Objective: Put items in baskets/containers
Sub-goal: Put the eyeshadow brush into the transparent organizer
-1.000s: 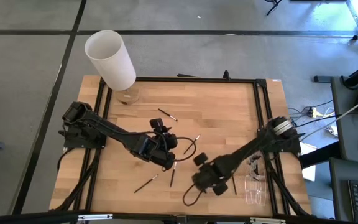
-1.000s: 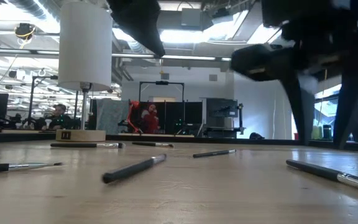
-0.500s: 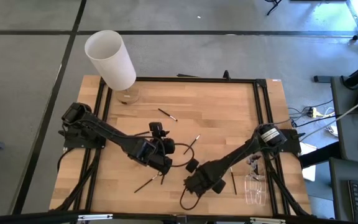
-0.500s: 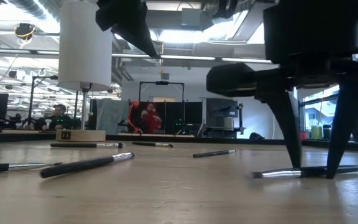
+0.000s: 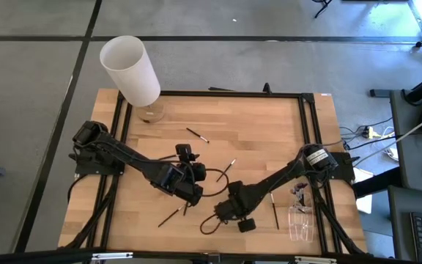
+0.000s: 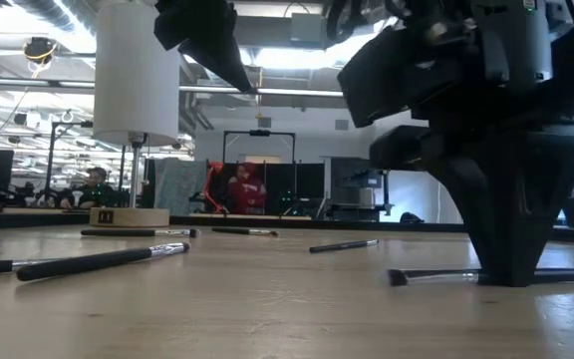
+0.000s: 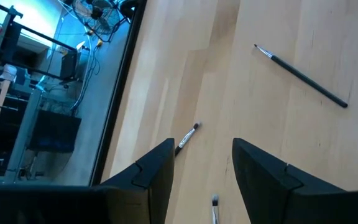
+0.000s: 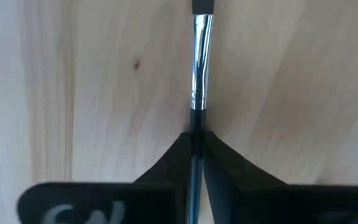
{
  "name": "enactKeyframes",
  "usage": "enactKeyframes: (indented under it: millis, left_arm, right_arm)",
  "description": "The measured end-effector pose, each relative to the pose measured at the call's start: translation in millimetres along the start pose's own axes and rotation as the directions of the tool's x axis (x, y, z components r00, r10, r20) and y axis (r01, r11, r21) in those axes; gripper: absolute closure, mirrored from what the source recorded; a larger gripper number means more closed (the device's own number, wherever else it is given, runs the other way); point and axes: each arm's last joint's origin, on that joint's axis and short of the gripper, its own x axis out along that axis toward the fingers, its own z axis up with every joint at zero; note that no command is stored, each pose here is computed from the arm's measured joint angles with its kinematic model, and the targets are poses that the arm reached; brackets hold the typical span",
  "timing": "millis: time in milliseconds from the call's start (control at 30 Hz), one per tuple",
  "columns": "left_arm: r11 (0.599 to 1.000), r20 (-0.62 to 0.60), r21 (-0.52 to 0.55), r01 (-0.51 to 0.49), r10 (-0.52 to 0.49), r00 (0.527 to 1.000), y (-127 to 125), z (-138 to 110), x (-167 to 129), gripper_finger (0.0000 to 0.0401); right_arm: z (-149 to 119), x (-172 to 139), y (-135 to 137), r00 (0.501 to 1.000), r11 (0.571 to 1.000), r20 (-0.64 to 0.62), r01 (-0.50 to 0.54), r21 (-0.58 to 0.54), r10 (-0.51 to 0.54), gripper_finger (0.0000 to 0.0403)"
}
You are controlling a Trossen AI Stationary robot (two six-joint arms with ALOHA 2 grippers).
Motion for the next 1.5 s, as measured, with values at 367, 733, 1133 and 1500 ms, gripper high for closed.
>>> enactKeyframes:
  millis: [367, 733, 1133, 1500]
  left_arm:
    - [1.0, 0.0, -0.016, 0.0, 0.0, 1.0, 0, 0, 0, 0.0244]
    - [0.999, 0.0, -0.035, 0.0, 0.0, 1.0, 0, 0, 0, 0.0244]
    - [0.998, 0.004, -0.057, -0.002, 0.003, 1.0, 0, 1, 0, 0.0244]
    - [0.998, 0.005, -0.059, -0.003, 0.004, 1.0, 0, 1, 0, 0.0244]
  right_arm:
    - [-35, -92, 24, 0.927, 0.925, 0.242, 0.2, 0.322, -0.285, 0.0379]
    - [-147, -179, 70, 0.857, 0.783, 0.329, 0.13, 0.608, -0.398, 0.038]
    - [-231, -168, 119, 0.853, 0.778, 0.35, 0.099, 0.62, -0.388, 0.0378]
    - [-252, -91, 124, 0.843, 0.804, 0.382, 0.096, 0.587, -0.379, 0.0375]
